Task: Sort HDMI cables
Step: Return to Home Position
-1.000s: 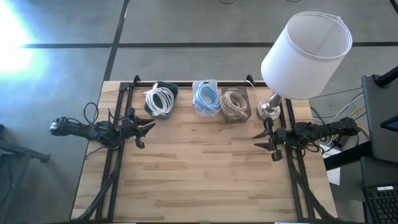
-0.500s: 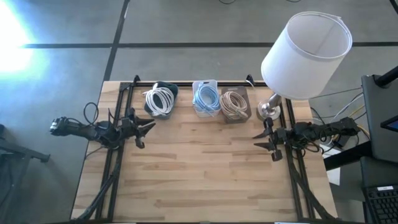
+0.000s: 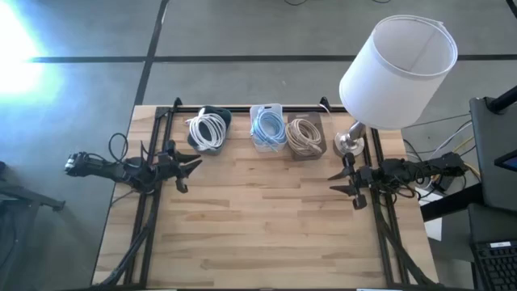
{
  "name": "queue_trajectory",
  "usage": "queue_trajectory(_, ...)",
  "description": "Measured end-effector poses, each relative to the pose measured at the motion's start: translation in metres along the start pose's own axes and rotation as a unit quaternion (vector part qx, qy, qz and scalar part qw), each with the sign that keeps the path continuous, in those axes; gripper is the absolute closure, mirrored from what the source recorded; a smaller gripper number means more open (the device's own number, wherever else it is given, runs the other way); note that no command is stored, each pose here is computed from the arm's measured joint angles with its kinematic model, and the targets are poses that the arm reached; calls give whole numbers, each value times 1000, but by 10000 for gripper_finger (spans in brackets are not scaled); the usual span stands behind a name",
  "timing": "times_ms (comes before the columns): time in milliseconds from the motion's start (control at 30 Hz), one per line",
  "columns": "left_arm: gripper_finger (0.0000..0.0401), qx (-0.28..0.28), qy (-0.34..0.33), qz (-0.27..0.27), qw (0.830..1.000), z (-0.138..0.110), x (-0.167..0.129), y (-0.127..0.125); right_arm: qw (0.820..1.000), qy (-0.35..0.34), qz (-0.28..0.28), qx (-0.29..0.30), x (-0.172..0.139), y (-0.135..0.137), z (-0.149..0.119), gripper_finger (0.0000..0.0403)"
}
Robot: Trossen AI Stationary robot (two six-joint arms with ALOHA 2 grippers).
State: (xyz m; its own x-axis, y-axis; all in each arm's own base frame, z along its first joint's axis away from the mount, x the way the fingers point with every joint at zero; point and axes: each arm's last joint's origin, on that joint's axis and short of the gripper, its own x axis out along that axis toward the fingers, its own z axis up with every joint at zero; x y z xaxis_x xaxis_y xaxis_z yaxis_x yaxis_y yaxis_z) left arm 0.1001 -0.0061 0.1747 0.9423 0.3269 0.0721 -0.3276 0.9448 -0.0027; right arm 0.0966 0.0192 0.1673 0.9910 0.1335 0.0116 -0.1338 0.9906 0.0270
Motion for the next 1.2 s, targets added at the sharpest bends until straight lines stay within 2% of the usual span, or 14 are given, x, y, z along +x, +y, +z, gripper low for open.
queue_trajectory(267, 314, 0, 0, 0, 1000, 0, 0, 0, 1000, 0, 0, 0, 0, 0, 0, 271)
queue_trajectory(867, 314, 0, 0, 0, 1000, 0, 0, 0, 1000, 0, 0, 0, 0, 0, 0, 294)
queue_trajectory(1200, 314, 0, 0, 0, 1000, 0, 0, 0, 1000, 0, 0, 0, 0, 0, 0, 282)
